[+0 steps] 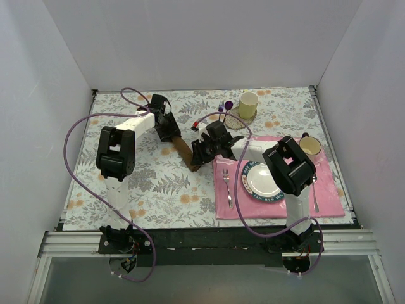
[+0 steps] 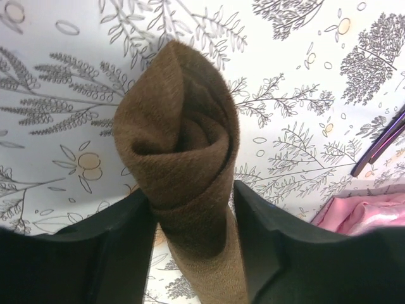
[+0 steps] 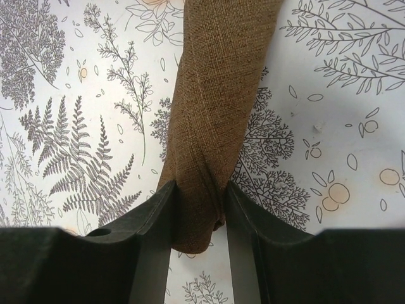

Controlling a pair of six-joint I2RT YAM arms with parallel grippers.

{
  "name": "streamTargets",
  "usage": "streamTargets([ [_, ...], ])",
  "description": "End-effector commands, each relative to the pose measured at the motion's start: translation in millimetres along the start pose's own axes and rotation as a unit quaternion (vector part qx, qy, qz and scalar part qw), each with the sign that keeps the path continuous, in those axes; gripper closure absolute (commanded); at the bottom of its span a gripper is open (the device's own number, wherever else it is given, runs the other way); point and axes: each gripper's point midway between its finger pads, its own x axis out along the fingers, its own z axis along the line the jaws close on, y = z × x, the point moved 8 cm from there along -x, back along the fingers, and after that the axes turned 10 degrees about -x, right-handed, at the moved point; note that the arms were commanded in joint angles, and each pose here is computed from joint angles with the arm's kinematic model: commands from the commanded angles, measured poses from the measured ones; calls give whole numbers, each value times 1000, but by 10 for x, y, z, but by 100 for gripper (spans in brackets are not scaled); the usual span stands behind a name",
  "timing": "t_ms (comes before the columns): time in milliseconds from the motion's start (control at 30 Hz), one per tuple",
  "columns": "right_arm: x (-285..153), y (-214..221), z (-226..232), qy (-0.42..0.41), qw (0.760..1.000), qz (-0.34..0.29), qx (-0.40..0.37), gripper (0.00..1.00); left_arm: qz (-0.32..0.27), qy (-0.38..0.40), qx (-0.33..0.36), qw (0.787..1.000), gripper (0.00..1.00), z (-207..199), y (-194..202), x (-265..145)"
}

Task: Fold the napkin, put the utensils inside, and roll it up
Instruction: Roll the napkin with the utensil

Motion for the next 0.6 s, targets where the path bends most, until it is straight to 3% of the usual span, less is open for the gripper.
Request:
streamTargets([
  [0,-65,-120,69,-23,1000,3,-7,57,-4,-52,12,999,42,205,39,142],
  [267,12,-179,81,-40,999,2,14,56,-19,-31,19,999,33,28,-70,-104],
  [433,28,-212,67,-38,999,-1,8,46,-8,-39,21,999,28,72,-21,-134],
  [567,20,-206,53,-35,999,8,13,45,-15,-47,17,999,25,123,9,-216],
])
